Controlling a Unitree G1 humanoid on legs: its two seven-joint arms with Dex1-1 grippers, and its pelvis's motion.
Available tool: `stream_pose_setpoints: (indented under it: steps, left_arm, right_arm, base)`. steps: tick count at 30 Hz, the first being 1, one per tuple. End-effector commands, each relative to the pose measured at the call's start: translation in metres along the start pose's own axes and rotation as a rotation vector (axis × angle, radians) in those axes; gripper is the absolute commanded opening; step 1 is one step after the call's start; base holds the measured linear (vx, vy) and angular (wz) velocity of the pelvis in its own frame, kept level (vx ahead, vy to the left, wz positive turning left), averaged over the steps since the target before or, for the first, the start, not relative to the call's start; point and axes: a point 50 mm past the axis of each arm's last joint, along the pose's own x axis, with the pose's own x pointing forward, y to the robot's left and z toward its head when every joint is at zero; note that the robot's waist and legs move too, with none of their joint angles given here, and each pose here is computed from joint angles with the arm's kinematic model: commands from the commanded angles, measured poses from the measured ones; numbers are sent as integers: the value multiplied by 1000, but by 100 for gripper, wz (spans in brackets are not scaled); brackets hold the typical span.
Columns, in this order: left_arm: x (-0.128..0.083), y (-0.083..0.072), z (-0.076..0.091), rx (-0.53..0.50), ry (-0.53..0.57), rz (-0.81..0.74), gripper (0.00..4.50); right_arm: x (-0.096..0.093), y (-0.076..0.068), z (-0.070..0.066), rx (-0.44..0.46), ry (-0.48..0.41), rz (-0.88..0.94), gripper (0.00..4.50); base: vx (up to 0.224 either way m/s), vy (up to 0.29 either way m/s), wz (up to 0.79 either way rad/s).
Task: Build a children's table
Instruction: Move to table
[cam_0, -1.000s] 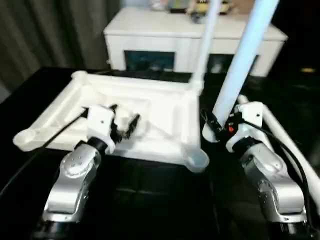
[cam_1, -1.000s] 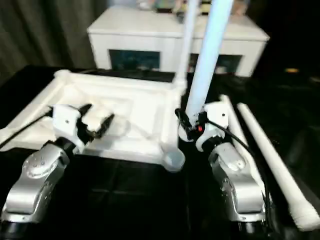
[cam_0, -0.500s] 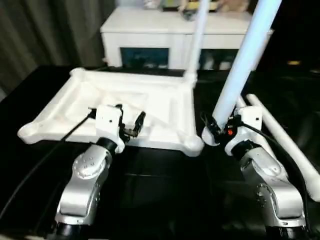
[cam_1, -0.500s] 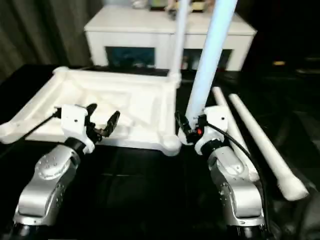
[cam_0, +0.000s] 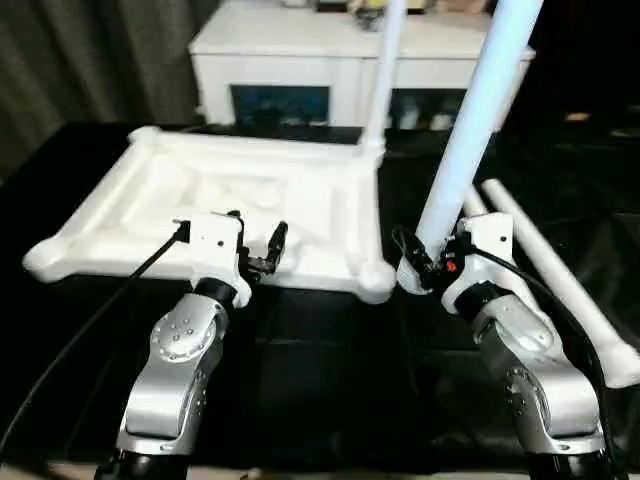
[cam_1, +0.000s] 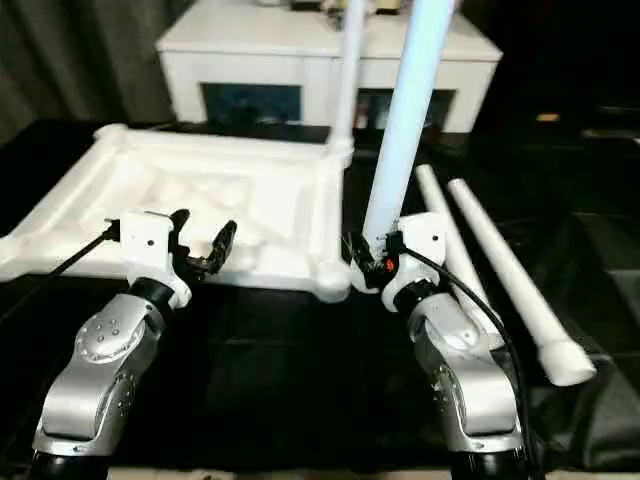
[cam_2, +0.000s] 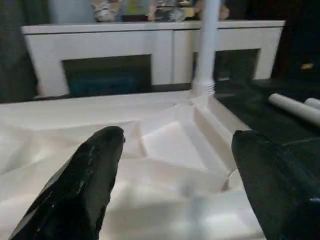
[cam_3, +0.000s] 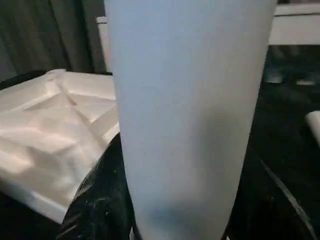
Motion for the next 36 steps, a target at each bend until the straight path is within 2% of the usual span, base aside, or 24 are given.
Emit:
stream_pose_setpoints:
  steps: [1,13,17,23,24,25,27,31,36]
  left_arm:
    - [-1,1,3,5,-7,10,394]
    - [0,2,5,12,-22,17,394]
    - [-1,1,1,28,0,-8,394]
    - [0,-3,-2,45,15,-135,394]
    - [1,-3,-2,39,19,-160,394]
    - [3,-3,-1,4,25,-264,422]
    - [7,-1,1,16,24,-344,428]
    - [17,1,1,85,68,-500,439]
    - [35,2,2,196,204,-829,439]
  right_arm:
    - [2,-2,6,-17,-14,12,189]
    - [4,0,6,-34,-9,24,189]
    - [3,-2,6,-35,-16,13,189]
    - [3,-5,7,-36,-21,-3,189]
    - [3,-5,7,-36,-22,-4,189]
    - [2,-6,8,-38,-24,-5,189]
    - [2,-8,9,-39,-26,-3,189]
    - [0,-11,10,-40,-25,22,189]
    - [-6,-16,16,-62,-13,155,189]
  base:
    - [84,19,-11]
    - [125,-3,1]
    - [107,-20,11]
    - [-37,-30,3]
    - [-107,-34,0]
    - [-129,-20,4]
    - [-131,-18,3]
    - [-112,-4,1]
    - [-46,0,-2]
